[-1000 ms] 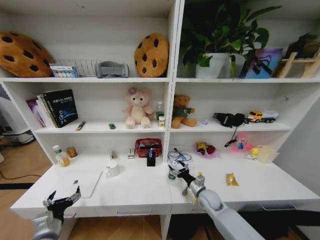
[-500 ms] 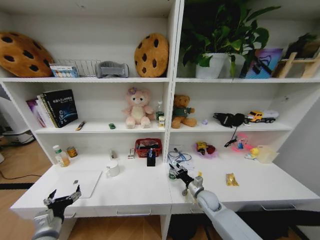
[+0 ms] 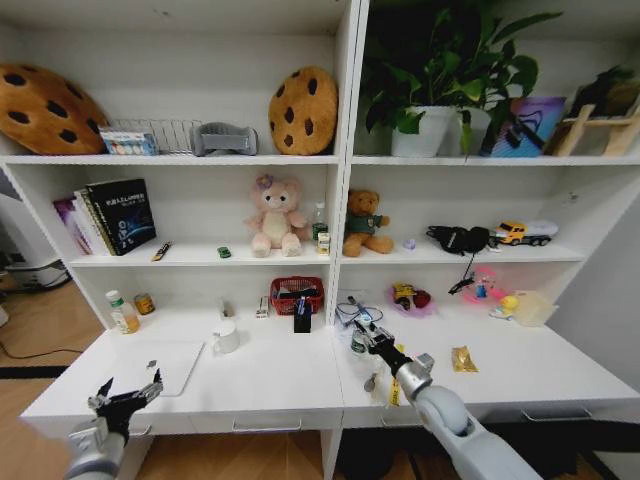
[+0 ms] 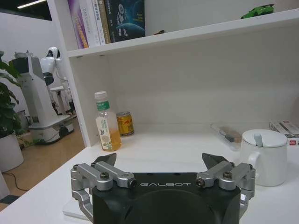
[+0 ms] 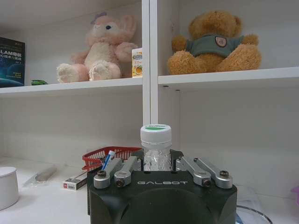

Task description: Organize the objects on the table.

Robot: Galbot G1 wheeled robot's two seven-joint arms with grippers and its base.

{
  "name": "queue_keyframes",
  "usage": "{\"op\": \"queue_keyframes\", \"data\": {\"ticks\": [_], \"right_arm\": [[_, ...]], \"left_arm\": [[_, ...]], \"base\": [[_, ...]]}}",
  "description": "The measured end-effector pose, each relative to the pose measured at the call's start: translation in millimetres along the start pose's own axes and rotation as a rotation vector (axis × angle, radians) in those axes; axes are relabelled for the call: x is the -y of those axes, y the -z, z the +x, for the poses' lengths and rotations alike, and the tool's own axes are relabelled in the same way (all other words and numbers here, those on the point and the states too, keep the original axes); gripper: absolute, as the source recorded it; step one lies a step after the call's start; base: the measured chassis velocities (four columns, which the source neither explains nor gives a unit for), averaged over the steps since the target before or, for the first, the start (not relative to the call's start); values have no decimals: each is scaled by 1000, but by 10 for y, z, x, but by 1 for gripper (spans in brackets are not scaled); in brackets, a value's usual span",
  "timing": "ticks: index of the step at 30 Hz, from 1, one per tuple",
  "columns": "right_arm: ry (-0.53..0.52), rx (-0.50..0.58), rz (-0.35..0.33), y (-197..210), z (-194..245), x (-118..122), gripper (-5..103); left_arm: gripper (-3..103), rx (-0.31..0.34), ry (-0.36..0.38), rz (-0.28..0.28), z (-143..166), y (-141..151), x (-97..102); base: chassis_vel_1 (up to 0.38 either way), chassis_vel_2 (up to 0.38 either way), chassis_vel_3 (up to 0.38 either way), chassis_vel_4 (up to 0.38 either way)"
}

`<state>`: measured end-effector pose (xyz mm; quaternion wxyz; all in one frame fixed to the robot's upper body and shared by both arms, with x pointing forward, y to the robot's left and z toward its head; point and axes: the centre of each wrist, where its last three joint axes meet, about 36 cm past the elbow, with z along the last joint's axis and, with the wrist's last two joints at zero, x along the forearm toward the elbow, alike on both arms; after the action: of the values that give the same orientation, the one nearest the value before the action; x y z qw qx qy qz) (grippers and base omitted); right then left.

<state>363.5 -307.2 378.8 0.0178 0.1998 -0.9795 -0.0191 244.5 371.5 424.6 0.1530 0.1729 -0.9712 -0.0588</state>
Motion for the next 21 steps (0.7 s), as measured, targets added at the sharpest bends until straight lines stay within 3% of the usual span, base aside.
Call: {"op": "queue_keyframes", "data": {"ticks": [10,21], "right_arm": [[164,97,46,-4,472,-32,27],[350,39,32,-418,1139,-266,27]], "left_arm": [[100,2,20,-1,80,-11,-30],[100,8,21,-5,88,8,-43]], "base": [[0,0,0,0],[0,0,0,0]]}}
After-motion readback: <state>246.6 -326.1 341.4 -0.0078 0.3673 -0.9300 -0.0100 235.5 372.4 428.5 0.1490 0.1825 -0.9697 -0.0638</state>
